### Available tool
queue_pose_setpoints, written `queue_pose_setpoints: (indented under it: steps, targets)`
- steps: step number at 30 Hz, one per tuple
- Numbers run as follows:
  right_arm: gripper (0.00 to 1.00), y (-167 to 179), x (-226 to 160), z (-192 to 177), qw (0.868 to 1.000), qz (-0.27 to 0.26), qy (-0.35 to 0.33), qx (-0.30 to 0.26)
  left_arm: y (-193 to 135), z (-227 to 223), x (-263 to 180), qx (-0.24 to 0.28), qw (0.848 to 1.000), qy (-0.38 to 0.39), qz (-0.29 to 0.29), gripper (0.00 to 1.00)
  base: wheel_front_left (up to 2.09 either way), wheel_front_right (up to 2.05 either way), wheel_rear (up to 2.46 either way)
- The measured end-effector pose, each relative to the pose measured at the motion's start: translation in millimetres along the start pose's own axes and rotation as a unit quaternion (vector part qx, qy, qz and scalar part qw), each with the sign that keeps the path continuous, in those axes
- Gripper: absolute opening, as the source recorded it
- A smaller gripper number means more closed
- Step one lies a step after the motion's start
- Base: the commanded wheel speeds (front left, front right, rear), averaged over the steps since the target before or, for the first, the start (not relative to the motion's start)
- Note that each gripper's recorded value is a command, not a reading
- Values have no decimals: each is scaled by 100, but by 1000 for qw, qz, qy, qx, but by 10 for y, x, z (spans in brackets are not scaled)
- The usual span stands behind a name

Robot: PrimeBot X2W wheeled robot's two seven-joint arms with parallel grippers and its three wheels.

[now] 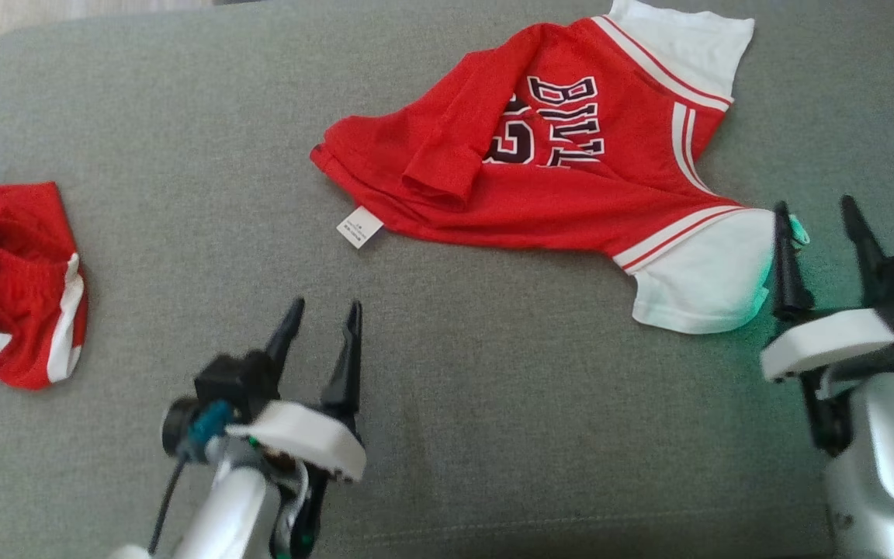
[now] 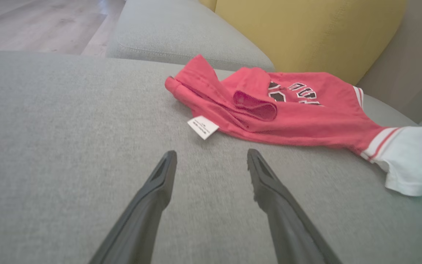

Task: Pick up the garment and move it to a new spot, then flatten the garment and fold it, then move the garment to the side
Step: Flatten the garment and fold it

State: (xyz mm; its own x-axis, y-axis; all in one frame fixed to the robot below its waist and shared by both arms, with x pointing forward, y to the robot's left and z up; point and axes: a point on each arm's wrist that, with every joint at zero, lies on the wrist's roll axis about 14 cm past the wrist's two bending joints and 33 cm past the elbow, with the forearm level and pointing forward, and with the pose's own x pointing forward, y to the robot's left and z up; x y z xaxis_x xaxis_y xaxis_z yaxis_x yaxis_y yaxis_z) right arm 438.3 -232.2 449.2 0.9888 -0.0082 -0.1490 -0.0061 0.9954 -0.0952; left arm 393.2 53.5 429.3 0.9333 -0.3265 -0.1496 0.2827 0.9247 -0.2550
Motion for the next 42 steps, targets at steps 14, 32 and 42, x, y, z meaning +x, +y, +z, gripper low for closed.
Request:
queue_pose_setpoints:
  steps: [14,32,42]
  targets:
    - [100,457,113,-8,998,40,-17,47,346,144,747,21,999,-5,44,100,0,0,0]
    - [100,238,61,-227,998,9,12,54,401,-268,1279,2,997,57,54,100,0,0,0]
    - [100,240,54,-202,998,8,8,64,351,-245,1388,4,997,60,40,0,0,0,0]
